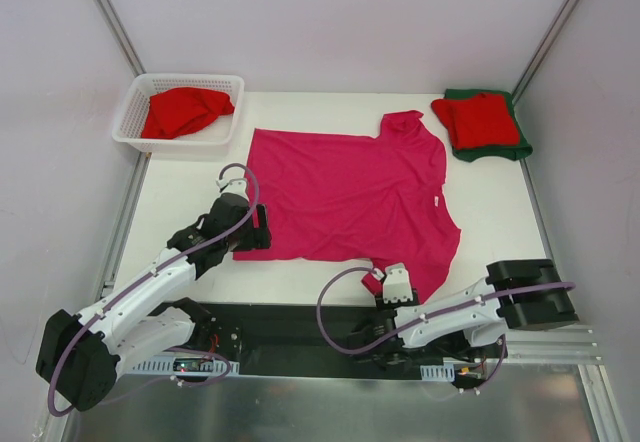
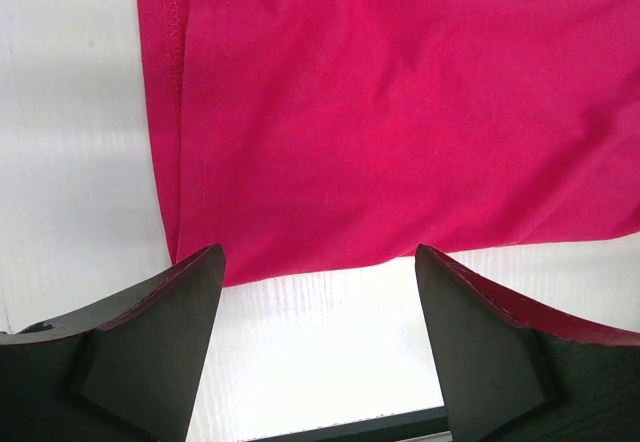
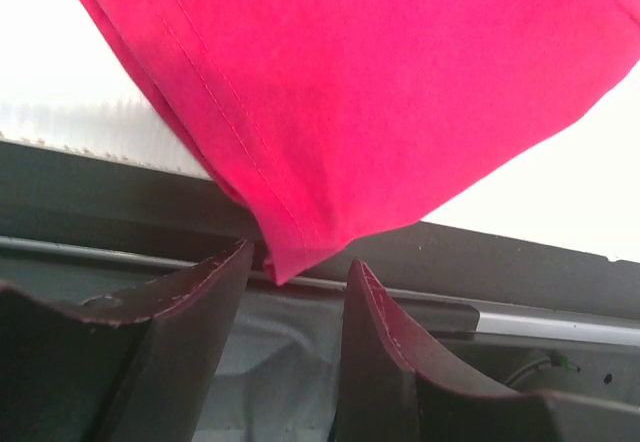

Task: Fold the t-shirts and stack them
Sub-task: Grap the side of the flattened tshirt closest away from the robot with both arms

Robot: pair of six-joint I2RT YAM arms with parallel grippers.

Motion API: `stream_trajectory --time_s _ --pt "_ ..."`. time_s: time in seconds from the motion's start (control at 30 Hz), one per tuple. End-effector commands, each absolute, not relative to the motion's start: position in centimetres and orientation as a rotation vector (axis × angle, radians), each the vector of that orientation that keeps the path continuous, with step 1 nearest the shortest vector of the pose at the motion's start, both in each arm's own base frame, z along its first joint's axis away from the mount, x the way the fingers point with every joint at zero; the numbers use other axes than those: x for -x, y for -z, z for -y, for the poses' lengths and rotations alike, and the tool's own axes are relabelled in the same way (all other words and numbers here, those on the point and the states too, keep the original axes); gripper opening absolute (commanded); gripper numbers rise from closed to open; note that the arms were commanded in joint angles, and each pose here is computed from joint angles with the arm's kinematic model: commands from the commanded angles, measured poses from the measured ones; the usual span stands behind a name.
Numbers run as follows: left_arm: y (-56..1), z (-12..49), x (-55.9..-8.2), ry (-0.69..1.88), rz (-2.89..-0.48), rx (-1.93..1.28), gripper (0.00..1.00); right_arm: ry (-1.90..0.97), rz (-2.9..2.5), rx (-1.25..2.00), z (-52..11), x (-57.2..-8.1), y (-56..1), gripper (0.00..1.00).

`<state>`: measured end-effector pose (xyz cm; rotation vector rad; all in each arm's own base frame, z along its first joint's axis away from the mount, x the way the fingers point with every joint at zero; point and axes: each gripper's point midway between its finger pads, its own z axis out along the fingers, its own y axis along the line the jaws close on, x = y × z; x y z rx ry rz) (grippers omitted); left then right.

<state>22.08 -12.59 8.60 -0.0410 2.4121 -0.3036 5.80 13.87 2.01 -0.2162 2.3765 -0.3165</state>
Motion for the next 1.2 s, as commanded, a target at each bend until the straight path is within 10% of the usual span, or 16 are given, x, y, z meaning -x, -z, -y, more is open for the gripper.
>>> stream_trajectory --time_s 0.0,0.4,0.83,1.17 --pt "-9.0 13.0 -22.3 0.322 -2.393 0.058 0.77 0.318 -2.389 0.189 -12.8 -5.4 -1.9 0.47" --pt "-9.0 12.9 -22.1 0.327 -2.389 0.060 0.77 0.345 -2.397 0.194 -13.1 -5.0 -0.7 0.36" --pt "-8.9 12.8 -22.0 0.325 -2.387 0.061 0.77 0.356 -2.386 0.197 -13.2 -5.1 -0.9 0.01" --pt "-6.6 12.4 -19.8 0.357 -2.448 0.098 0.76 0.309 -2.340 0.204 -14.3 -5.9 -3.3 0.01"
